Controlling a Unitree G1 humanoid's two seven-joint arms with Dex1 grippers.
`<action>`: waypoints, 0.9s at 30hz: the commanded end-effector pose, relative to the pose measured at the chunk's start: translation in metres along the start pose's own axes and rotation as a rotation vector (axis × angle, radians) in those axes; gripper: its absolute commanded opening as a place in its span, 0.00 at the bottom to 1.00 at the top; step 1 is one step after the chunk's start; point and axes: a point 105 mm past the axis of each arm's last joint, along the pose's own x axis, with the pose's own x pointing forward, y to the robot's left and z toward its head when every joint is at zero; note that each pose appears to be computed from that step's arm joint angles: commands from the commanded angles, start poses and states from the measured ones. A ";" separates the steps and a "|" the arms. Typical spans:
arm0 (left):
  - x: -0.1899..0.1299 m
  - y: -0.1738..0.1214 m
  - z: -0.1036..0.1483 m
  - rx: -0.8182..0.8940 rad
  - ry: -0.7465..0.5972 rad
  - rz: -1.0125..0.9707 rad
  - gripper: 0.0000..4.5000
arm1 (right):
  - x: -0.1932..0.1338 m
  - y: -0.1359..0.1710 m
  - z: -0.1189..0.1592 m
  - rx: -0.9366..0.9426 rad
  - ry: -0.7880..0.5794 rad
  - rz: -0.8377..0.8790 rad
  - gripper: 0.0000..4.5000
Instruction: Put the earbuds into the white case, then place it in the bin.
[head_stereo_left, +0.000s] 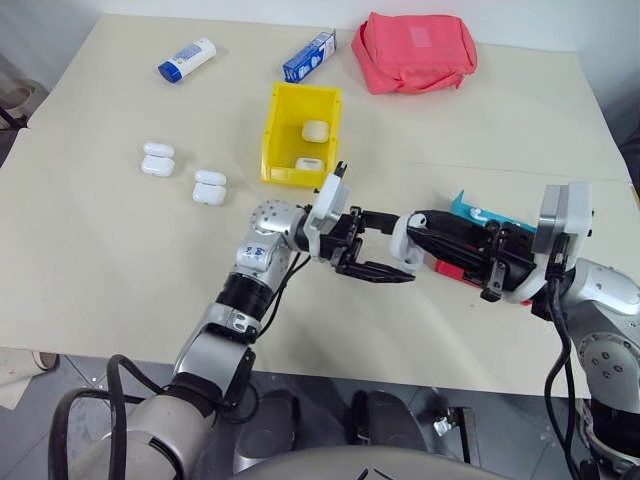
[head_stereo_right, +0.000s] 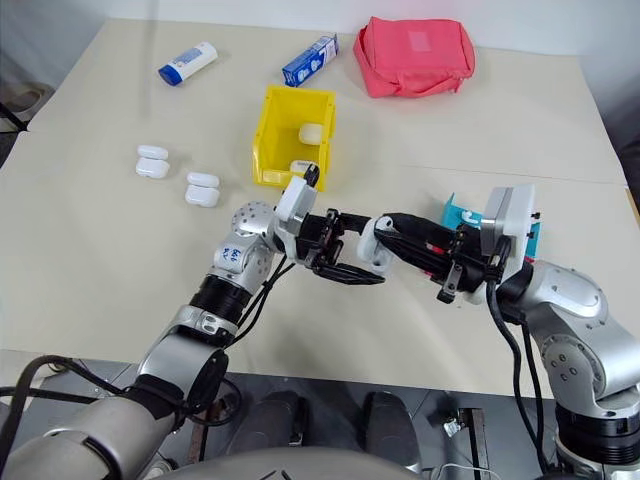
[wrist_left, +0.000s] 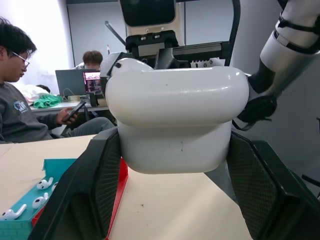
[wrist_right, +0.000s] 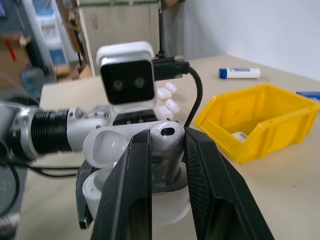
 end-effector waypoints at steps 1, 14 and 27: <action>0.001 0.004 0.032 0.146 -0.067 -0.060 0.62 | -0.010 0.003 -0.026 0.054 0.122 0.022 0.12; -0.004 0.006 0.034 0.156 -0.065 -0.041 0.62 | -0.024 -0.003 -0.028 0.035 0.192 0.067 0.12; -0.001 0.002 0.032 0.152 -0.061 -0.064 0.62 | -0.005 -0.010 -0.018 -0.053 0.213 0.173 0.12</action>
